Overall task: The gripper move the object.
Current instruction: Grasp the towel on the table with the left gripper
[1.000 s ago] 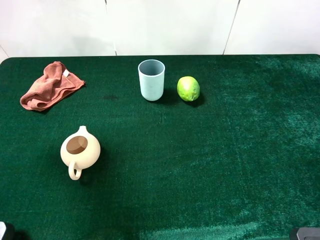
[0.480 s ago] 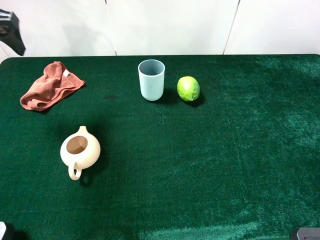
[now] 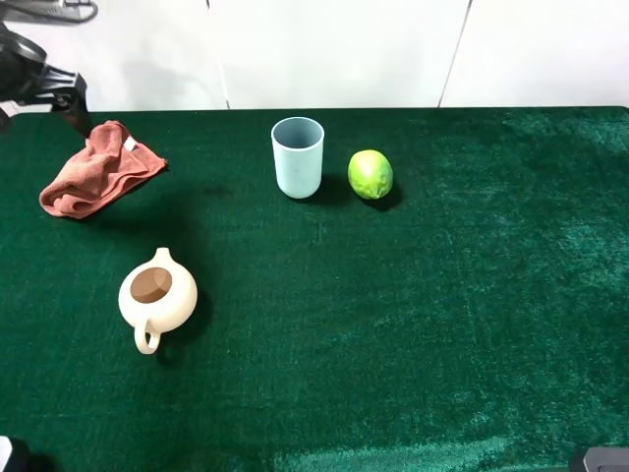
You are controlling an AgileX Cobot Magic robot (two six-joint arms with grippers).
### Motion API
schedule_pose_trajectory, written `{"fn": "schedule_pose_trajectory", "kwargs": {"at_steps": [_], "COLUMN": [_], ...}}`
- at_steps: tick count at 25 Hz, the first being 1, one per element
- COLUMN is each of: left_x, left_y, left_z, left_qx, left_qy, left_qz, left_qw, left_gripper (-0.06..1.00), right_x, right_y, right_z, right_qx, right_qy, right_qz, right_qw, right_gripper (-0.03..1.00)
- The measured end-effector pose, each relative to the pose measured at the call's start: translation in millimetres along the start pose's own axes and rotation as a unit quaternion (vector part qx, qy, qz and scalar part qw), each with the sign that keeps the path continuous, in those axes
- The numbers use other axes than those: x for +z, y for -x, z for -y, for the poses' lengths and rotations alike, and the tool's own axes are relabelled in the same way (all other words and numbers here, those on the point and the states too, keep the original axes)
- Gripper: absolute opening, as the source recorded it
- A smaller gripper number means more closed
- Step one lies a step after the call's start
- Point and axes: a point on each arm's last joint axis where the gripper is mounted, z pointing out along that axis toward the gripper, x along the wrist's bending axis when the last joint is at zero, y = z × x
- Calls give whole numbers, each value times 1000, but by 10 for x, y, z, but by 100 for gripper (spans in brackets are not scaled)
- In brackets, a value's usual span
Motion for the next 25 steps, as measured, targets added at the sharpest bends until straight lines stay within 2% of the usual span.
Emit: {"fn": "schedule_pose_trajectory", "kwargs": {"at_steps": [14, 25], "left_x": [783, 1187], "left_y": [-44, -33], "left_z": [-160, -300], "left_qx": [1, -3], "left_qy": [-26, -35], "left_qz": [5, 11], "left_qw": [1000, 999], "left_gripper": [97, 97], "right_x": [0, 0], "right_y": [0, 0], "right_z": [0, 0], "right_qx": [0, 0], "right_qy": [0, 0], "right_qz": [0, 0], "right_qw": [1000, 1000], "right_gripper": [69, 69]}}
